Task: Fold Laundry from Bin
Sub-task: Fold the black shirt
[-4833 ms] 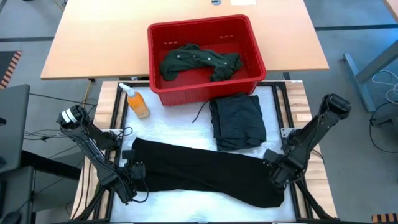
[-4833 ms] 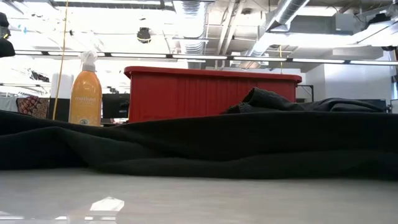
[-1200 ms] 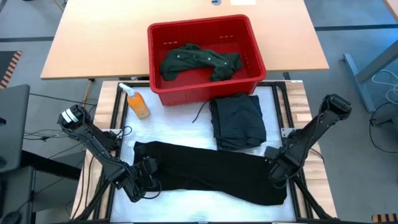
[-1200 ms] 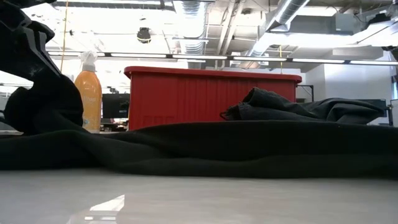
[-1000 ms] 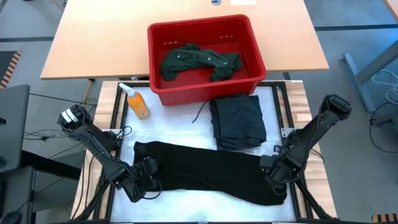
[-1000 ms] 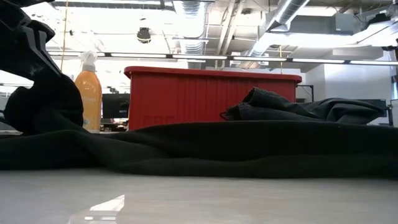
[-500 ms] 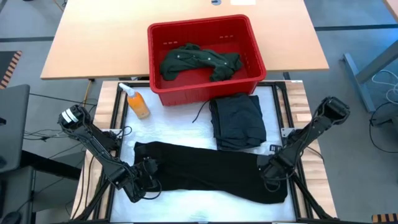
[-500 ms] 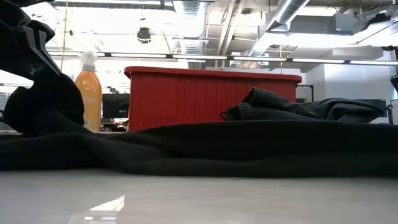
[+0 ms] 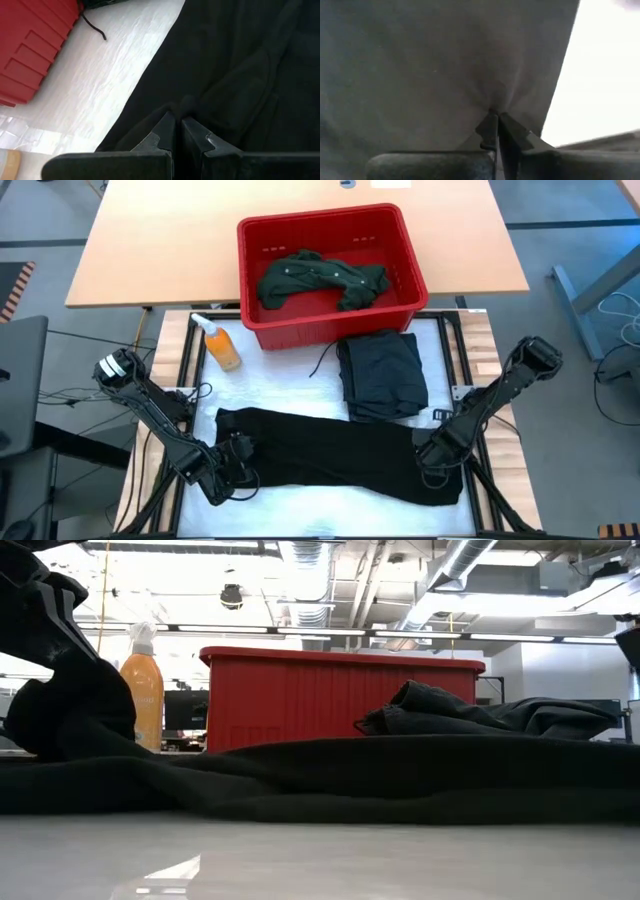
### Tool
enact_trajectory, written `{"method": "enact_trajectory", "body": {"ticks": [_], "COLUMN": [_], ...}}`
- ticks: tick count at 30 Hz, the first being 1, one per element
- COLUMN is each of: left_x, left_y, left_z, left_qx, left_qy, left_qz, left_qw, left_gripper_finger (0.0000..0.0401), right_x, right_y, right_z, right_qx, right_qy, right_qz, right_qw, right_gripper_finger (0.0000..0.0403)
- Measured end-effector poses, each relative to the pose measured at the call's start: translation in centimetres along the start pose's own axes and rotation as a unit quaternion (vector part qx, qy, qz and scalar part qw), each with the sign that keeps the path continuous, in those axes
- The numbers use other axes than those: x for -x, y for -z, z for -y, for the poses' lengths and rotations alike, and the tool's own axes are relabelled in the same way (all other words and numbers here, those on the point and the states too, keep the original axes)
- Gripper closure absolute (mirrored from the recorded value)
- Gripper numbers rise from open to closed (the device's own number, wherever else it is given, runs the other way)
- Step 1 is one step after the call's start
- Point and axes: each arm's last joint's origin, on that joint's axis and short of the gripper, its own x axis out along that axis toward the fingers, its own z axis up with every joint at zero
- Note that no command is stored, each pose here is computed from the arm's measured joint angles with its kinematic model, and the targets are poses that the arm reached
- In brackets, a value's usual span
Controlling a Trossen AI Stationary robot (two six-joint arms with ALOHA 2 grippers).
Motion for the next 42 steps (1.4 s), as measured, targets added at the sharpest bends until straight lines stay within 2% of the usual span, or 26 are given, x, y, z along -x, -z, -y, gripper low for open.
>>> {"method": "enact_trajectory", "body": {"ticks": [6, 17, 22, 27, 33, 36, 39, 42], "left_x": [0.0, 0.0, 0.0, 0.1, 0.7, 0.9, 0.9, 0.8], "left_y": [0.0, 0.0, -0.3, 0.0, 0.7, 0.8, 0.7, 0.6], "left_z": [0.0, 0.1, 0.6, 0.9, 1.6, 1.9, 2.0, 1.9], "left_qx": [0.000, 0.007, 0.007, 0.014, 0.033, 0.032, 0.029, 0.038], "left_qy": [0.000, 0.005, 0.034, 0.073, 0.157, 0.184, 0.186, 0.163], "left_qz": [0.000, -0.003, -0.004, -0.053, -0.157, -0.174, -0.168, -0.140], "left_qw": [1.000, 1.000, 0.999, 0.996, 0.975, 0.967, 0.968, 0.976], "left_gripper_finger": [0.0401, 0.0401, 0.0401, 0.0401, 0.0401, 0.0401, 0.0401, 0.0400], "right_x": [0.1, 0.1, 0.1, 0.3, 0.4, 0.4, 0.4, 0.4], "right_y": [0.6, 0.6, 0.7, 1.0, 1.4, 1.4, 1.4, 1.4], "right_z": [0.7, 0.8, 1.1, 1.7, 2.2, 2.2, 2.2, 2.2], "right_qx": [-0.061, -0.086, -0.121, -0.136, -0.141, -0.141, -0.148, -0.164], "right_qy": [0.040, 0.047, 0.071, 0.104, 0.131, 0.130, 0.130, 0.130], "right_qz": [-0.028, -0.025, -0.013, -0.031, -0.047, -0.046, -0.045, -0.042], "right_qw": [0.997, 0.995, 0.990, 0.985, 0.980, 0.980, 0.979, 0.977], "right_gripper_finger": [0.0373, 0.0368, 0.0367, 0.0367, 0.0367, 0.0367, 0.0367, 0.0366]}}
